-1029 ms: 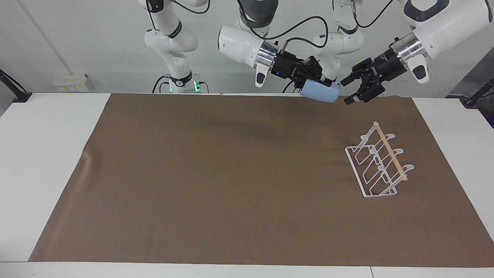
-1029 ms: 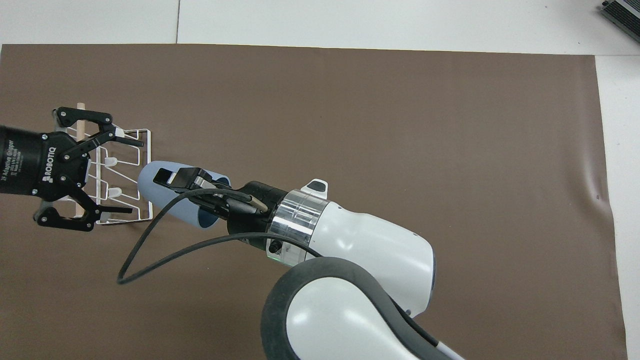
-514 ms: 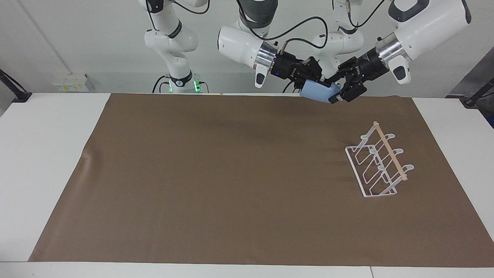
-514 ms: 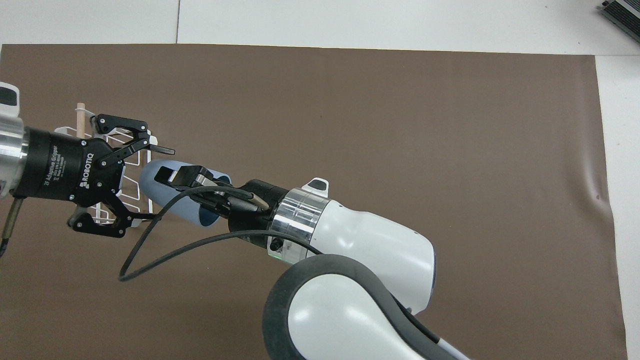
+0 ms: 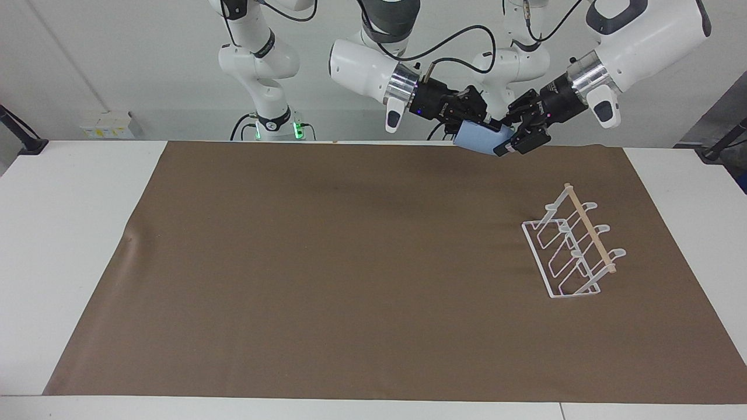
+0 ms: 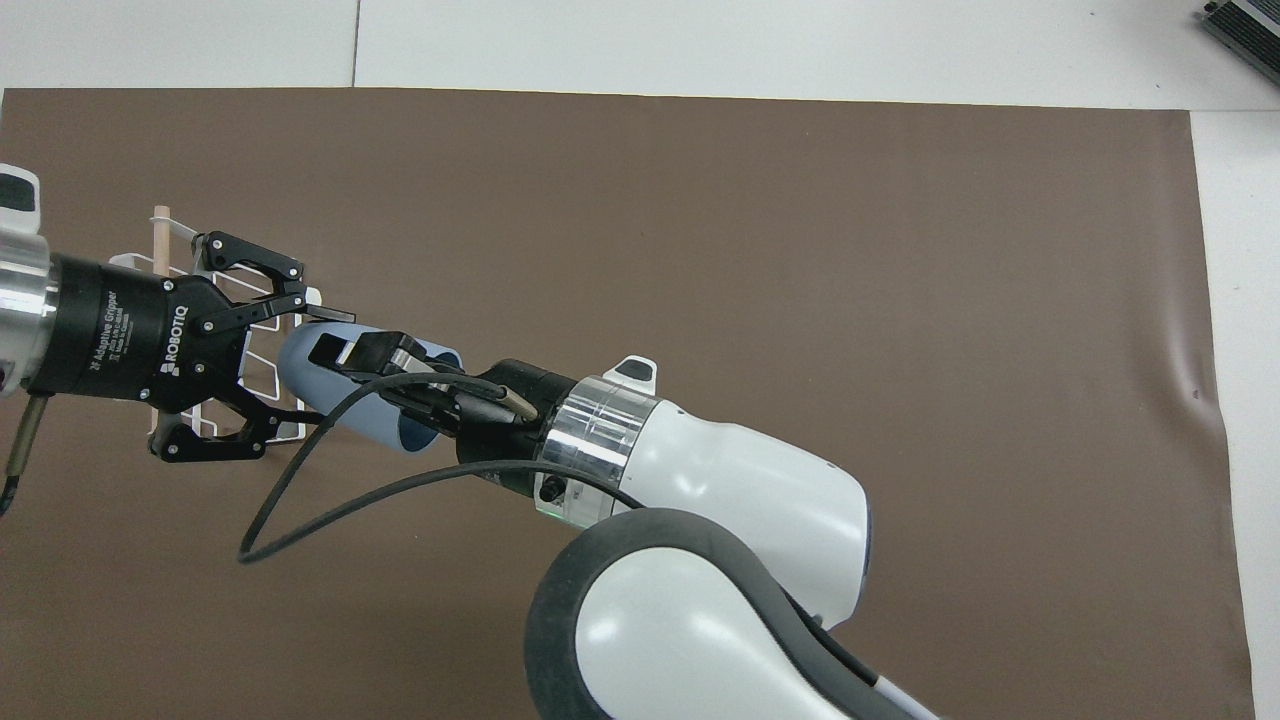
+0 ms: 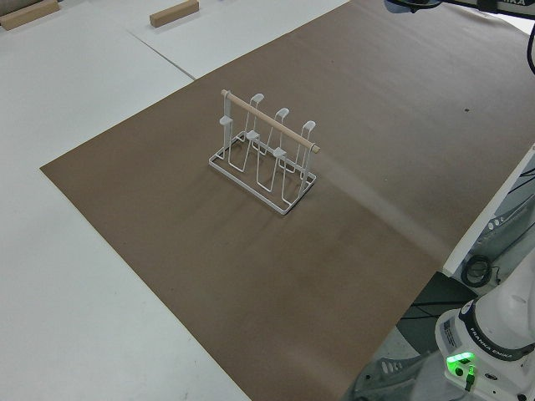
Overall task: Hang cup on cup holder
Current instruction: 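Close the left gripper on the cup held by the right gripper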
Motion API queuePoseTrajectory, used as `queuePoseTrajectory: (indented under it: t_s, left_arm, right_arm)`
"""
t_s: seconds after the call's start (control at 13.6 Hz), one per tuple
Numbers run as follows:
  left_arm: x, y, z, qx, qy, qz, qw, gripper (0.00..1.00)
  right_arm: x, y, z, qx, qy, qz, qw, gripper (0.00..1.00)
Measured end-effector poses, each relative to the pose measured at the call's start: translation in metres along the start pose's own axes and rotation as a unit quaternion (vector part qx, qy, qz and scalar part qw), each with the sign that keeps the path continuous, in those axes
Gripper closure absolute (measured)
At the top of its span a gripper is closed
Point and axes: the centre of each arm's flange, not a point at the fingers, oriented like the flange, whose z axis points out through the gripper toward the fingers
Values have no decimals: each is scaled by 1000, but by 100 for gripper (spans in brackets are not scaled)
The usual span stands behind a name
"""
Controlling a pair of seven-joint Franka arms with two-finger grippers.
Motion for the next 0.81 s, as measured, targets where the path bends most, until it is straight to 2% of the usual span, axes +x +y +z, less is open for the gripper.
queuePoseTrajectory:
  t_s: [0.29,0.37,0.81]
  left_arm:
    - [-2,0,2,1,11,4,1000,27]
    - [-2,0,3,3,10,4,1000,27]
    - [0,0,1,2,11,3,1000,27]
  right_arm:
    - [0,2,0,-2,0,1,1000,94]
    - [1,2,0,-2,0,1,1000,89]
    - [3,0,-1,0,3,1,1000,28]
